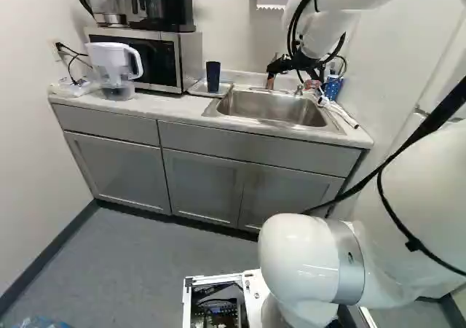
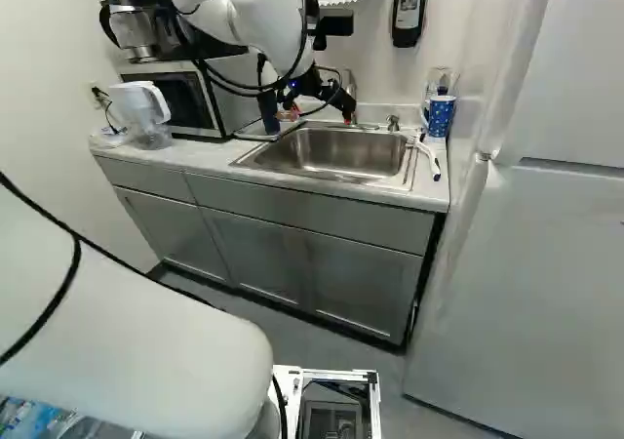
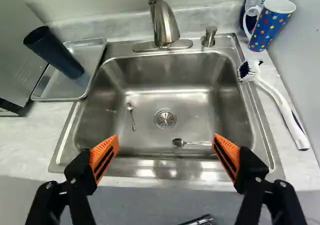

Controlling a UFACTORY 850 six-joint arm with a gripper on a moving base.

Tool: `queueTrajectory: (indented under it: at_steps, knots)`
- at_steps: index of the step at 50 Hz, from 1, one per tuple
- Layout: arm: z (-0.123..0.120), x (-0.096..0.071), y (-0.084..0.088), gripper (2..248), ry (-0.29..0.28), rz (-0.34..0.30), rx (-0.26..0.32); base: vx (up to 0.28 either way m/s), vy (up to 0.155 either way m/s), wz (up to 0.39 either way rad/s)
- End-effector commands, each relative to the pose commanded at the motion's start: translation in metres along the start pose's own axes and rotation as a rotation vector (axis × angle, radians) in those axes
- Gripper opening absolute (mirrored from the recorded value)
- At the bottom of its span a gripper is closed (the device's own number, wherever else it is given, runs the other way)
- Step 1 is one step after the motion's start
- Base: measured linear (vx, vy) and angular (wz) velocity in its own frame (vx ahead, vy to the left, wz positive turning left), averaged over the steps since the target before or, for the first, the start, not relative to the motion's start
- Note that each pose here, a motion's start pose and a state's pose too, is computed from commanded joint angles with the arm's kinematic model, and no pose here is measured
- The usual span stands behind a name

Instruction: Rinse the cup and place it in the tray

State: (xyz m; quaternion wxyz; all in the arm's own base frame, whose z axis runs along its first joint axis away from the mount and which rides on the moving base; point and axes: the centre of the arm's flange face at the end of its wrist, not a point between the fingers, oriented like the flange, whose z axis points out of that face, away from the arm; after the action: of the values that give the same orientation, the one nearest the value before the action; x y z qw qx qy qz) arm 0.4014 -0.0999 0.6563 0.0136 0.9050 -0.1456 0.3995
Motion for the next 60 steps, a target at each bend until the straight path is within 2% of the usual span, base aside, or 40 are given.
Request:
queueTrajectory:
  at_steps: [60]
  knots:
    - [0.0,0.0,0.0,247,0.0,0.0,0.0,-0.124,0.022,-0.002]
